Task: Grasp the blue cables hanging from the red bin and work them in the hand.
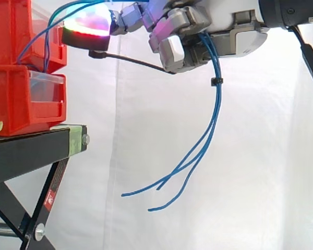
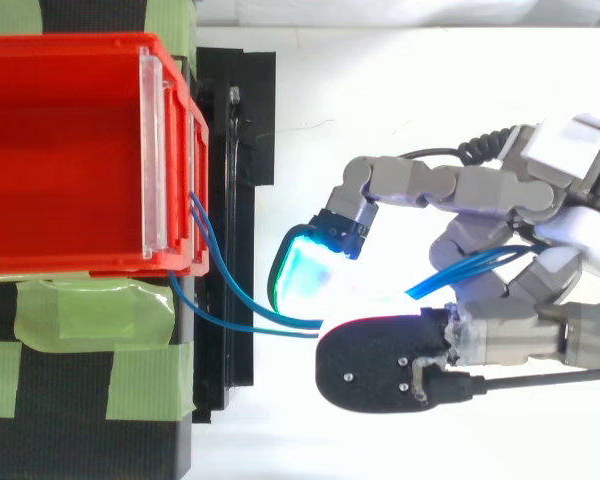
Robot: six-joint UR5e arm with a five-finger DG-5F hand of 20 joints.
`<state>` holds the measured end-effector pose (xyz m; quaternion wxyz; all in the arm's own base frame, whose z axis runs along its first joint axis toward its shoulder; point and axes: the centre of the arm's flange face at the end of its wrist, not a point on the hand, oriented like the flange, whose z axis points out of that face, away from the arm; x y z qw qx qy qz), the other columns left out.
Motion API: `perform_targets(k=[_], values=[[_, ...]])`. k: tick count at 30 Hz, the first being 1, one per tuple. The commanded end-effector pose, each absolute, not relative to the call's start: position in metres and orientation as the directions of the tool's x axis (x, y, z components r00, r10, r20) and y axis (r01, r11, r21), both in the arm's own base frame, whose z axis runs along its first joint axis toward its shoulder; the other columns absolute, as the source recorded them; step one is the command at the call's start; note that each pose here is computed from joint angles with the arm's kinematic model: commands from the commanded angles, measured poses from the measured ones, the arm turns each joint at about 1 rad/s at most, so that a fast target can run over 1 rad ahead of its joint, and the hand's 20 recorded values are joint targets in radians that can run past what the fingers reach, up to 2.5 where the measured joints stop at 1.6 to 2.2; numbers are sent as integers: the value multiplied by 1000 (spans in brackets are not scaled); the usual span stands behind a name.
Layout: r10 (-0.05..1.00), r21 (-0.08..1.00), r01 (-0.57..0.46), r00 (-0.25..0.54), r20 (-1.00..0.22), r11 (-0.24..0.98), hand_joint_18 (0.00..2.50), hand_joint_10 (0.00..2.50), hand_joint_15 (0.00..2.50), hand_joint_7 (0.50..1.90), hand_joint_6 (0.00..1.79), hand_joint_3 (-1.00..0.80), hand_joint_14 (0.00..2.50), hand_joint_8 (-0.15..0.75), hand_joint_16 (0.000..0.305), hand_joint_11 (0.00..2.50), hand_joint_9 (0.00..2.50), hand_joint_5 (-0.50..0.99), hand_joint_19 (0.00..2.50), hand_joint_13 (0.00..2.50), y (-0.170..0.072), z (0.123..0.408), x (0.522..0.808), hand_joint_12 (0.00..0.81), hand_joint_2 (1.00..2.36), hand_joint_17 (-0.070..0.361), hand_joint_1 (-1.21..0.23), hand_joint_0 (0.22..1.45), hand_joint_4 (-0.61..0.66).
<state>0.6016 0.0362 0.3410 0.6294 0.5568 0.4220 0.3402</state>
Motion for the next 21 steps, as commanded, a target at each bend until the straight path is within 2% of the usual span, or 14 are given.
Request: perform_targets(k=[1, 5, 7, 9, 11, 12, 15, 18, 20, 21], values=[[898, 988, 42, 412, -153, 149, 2500, 2500, 1972, 1338, 6, -405, 2500, 535, 237, 2500, 1779, 395, 648, 2021, 36, 341, 602, 712, 1022, 178, -553, 948, 361], [898, 988, 41, 413, -151, 148, 2500, 2500, 1972, 1344, 5, -358, 2500, 535, 237, 2500, 1779, 369, 648, 2021, 36, 341, 602, 712, 1024, 178, -619, 947, 353], [898, 988, 39, 414, -150, 147, 2500, 2500, 1972, 1361, 3, -548, 2500, 535, 237, 2500, 1779, 355, 648, 2021, 36, 341, 602, 712, 1018, 178, -675, 894, 344], [898, 988, 39, 414, -150, 147, 2500, 2500, 1972, 1406, 1, -861, 2500, 535, 237, 2500, 1779, 347, 648, 2021, 36, 341, 602, 712, 1007, 178, -728, 848, 338], [898, 988, 38, 413, -149, 147, 2500, 2500, 1972, 1352, 170, -1000, 2500, 535, 237, 2500, 1779, 315, 648, 2021, 36, 342, 602, 712, 1000, 178, -742, 831, 339], [898, 988, 39, 413, -150, 147, 2500, 2500, 1972, 1328, 244, -1000, 2500, 535, 237, 2500, 1779, 302, 648, 2021, 36, 341, 602, 712, 1000, 178, -754, 817, 339], [898, 988, 39, 414, -150, 147, 2500, 2500, 1972, 1305, 288, -1000, 2500, 535, 237, 2500, 1779, 302, 648, 2021, 36, 341, 602, 712, 1000, 178, -771, 821, 342], [898, 988, 39, 414, -150, 147, 2500, 2500, 1972, 1299, 310, -971, 2500, 535, 237, 2500, 1779, 309, 648, 2021, 36, 341, 602, 712, 1000, 178, -791, 925, 334], [898, 988, 39, 414, -150, 147, 2500, 2500, 1972, 1285, 328, -847, 2500, 535, 237, 2500, 1779, 293, 648, 2021, 36, 341, 602, 712, 1007, 178, -796, 949, 329], [898, 988, 39, 413, -150, 147, 2500, 2500, 1972, 1286, 320, -656, 2500, 535, 237, 2500, 1779, 274, 648, 2021, 36, 341, 602, 712, 1015, 178, -799, 966, 324]])
